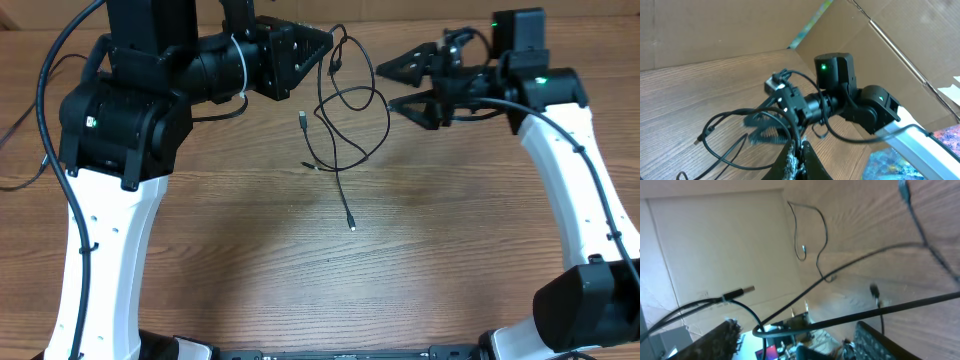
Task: Untangle cables
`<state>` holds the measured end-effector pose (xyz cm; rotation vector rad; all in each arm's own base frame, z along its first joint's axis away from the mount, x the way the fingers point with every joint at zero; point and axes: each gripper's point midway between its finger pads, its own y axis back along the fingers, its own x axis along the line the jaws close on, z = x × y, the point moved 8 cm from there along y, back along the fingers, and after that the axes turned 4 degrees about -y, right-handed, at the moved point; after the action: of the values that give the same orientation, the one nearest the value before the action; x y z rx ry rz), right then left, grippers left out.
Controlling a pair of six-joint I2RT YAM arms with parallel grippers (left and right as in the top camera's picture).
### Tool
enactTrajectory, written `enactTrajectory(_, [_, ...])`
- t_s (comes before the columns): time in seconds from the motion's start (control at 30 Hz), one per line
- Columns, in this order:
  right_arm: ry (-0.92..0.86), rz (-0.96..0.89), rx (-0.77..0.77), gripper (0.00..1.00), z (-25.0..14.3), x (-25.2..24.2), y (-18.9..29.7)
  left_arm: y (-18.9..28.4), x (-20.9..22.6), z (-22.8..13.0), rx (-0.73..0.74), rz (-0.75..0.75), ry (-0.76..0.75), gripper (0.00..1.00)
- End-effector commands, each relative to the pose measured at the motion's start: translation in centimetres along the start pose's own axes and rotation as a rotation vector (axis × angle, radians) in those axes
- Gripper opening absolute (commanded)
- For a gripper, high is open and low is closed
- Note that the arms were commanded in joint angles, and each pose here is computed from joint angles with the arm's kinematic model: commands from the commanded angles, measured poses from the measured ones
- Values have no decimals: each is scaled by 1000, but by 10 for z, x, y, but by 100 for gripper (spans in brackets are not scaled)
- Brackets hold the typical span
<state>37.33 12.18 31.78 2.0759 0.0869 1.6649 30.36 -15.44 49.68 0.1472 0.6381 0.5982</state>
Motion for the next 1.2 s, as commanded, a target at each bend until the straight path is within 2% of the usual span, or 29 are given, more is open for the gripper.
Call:
enactTrajectory(0.0, [-44,-33,-6,73,-8,6,-17,-4,3,-1,7,5,-28,4])
enactTrajectory(0.07, [-59,-41,-8,70,-7,6,-26,-4,3,-1,8,5,-31,4])
enactTrajectory(0.2, [-77,-41,-30,58,0,6,-36,-4,3,-1,9,6,-33,4])
enactTrajectory(0.3, [-80,-65,-69,36,8,0,-39,-4,3,-1,9,6,-41,4])
enactTrajectory(0.53, [-49,-191,-167,4,16,-18,-34,-3,5,2,-9,11,-52,4])
enactTrajectory(0.83, [-96,-489,-312,4,32,-70,14,17,25,23,-119,66,-35,4])
enactTrajectory(1.03, [-116,-586,-370,4,45,-95,59,45,55,33,-181,166,4,4])
enactTrajectory(1.17, [-112,-566,-358,4,48,-101,75,54,67,32,-180,204,37,4])
